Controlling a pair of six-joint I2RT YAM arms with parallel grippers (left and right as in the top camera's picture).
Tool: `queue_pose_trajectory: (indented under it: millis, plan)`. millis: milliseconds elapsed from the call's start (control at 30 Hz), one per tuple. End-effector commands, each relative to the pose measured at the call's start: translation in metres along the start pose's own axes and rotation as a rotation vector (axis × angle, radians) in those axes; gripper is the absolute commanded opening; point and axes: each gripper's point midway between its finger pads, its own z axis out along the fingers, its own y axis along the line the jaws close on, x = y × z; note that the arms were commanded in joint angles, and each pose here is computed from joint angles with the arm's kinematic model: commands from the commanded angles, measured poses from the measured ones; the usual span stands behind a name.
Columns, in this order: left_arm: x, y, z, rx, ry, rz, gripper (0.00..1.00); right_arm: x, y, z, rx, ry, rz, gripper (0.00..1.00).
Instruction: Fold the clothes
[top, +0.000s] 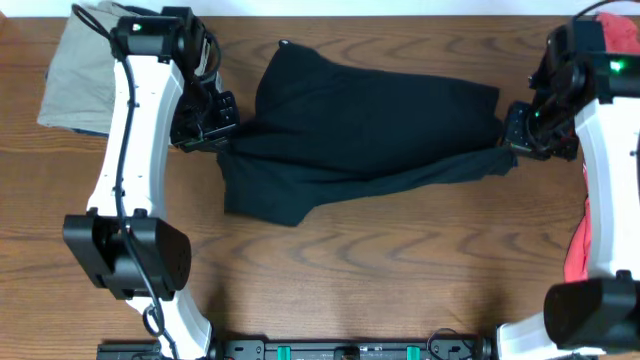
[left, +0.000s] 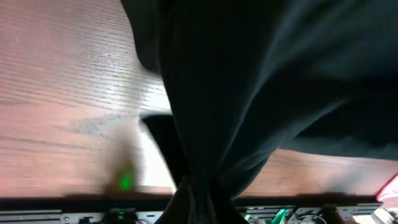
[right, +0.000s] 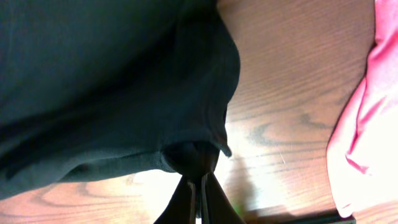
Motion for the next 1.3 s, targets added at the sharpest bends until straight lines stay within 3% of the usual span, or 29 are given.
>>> queue_pose_trajectory:
  millis: [0,267,600,700,733,900,967,1167,1267]
  plan:
    - [0.023,0.008,0.004,-0.023,0.097,0.026,0.06,0.013,-0.004,-0.002,0.006,0.005,0.024,0.01]
    - [0.075,0.039,0.042,-0.125,0.248,0.000,0.06,0.040,-0.025,0.036,0.116,0.114,0.058,0.01]
    - [0.133,0.055,0.040,-0.082,0.060,-0.113,0.08,0.076,-0.029,0.050,0.100,0.164,0.087,0.01]
    - [0.146,0.057,0.037,-0.067,0.022,-0.110,0.17,0.091,-0.031,0.051,0.087,0.157,0.089,0.01]
    - [0.149,0.058,0.037,-0.065,0.015,-0.109,0.27,0.095,-0.032,0.052,0.084,0.150,0.093,0.03]
    - [0.156,0.061,0.044,-0.069,0.029,-0.112,0.51,0.107,-0.035,0.061,0.078,0.138,0.101,0.09]
    - [0.156,0.061,0.050,-0.065,0.044,-0.115,0.57,0.108,-0.035,0.064,0.077,0.141,0.103,0.16]
    - [0.172,0.066,0.081,-0.054,0.133,-0.133,0.61,0.106,-0.034,0.066,0.074,0.132,0.098,0.60]
    - [0.187,0.066,0.097,-0.040,0.204,-0.136,0.60,0.105,-0.034,0.067,0.072,0.126,0.098,0.67]
